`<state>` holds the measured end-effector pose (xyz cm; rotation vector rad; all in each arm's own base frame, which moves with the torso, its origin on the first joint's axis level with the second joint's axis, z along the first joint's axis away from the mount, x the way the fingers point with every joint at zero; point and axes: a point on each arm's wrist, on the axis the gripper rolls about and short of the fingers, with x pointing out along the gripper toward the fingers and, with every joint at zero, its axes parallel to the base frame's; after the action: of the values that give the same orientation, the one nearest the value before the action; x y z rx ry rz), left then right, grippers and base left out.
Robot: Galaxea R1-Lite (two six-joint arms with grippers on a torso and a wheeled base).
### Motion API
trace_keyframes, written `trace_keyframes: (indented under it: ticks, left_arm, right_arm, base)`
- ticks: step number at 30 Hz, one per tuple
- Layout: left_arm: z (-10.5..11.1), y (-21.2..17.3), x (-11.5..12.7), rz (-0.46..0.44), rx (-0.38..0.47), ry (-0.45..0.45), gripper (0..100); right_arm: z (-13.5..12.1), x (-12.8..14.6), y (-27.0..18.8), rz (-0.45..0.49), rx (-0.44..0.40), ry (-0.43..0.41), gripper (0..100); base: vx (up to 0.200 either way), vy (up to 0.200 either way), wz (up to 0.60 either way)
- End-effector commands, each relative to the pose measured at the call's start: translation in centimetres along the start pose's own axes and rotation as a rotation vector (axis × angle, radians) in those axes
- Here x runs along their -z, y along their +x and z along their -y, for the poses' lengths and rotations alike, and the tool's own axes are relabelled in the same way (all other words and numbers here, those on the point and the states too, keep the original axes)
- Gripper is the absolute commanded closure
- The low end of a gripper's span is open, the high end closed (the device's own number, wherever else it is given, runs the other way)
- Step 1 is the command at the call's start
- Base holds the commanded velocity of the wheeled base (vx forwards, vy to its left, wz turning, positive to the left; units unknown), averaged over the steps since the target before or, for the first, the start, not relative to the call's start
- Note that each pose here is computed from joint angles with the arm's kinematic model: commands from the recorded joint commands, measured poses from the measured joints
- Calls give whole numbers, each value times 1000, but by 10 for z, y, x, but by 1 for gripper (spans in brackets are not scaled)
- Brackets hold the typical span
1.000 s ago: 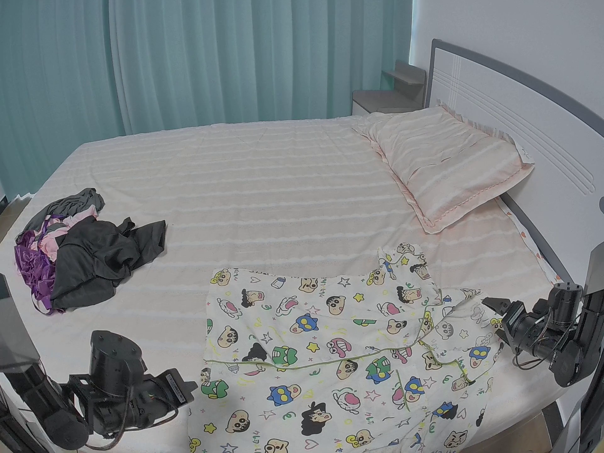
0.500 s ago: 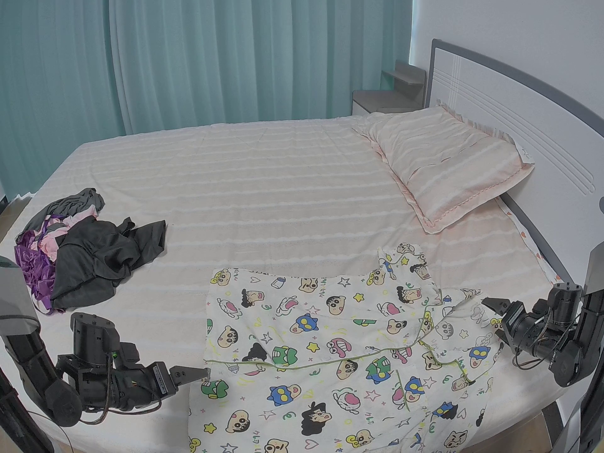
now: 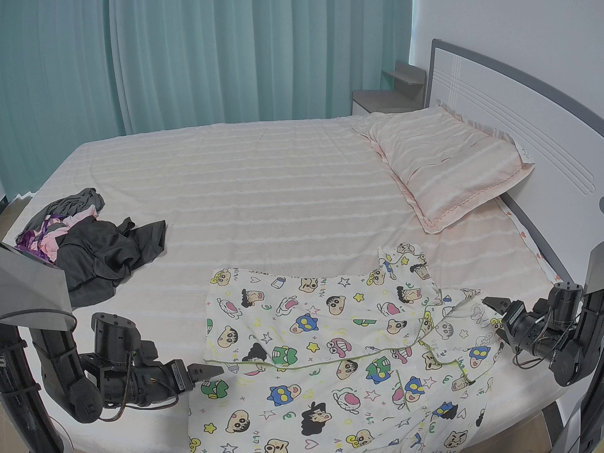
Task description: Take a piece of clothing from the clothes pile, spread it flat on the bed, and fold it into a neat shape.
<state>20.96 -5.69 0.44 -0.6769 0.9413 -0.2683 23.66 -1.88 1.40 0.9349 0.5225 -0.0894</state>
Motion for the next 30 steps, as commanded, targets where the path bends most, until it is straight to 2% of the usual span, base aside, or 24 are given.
trace_keyframes:
  ticks: [1, 6, 7, 18, 24, 30]
  left_arm:
    - [-4, 8, 7, -43, -20, -1, 0]
    - [-4, 6, 8, -34, -24, 0, 0]
    - [-4, 6, 8, -35, -25, -1, 100]
    - [-8, 1, 11, -9, -75, -6, 100]
    - [1, -15, 5, 105, -62, 23, 100]
    - [6, -26, 5, 147, -51, 35, 100]
  right_arm:
    - [0, -2, 0, 14, -8, 0, 0]
    - [0, -2, 1, 13, -7, 0, 0]
    - [0, -2, 1, 13, -7, 0, 0]
    - [0, -2, 0, 13, -9, 0, 0]
    - [0, -2, -1, 14, -10, -1, 0]
    - [-1, -2, -1, 15, -11, -1, 0]
  base:
    - [0, 0, 0]
    - [0, 0, 0]
    - [0, 0, 0]
    - [0, 0, 0]
    - [0, 0, 0]
    - [0, 0, 0]
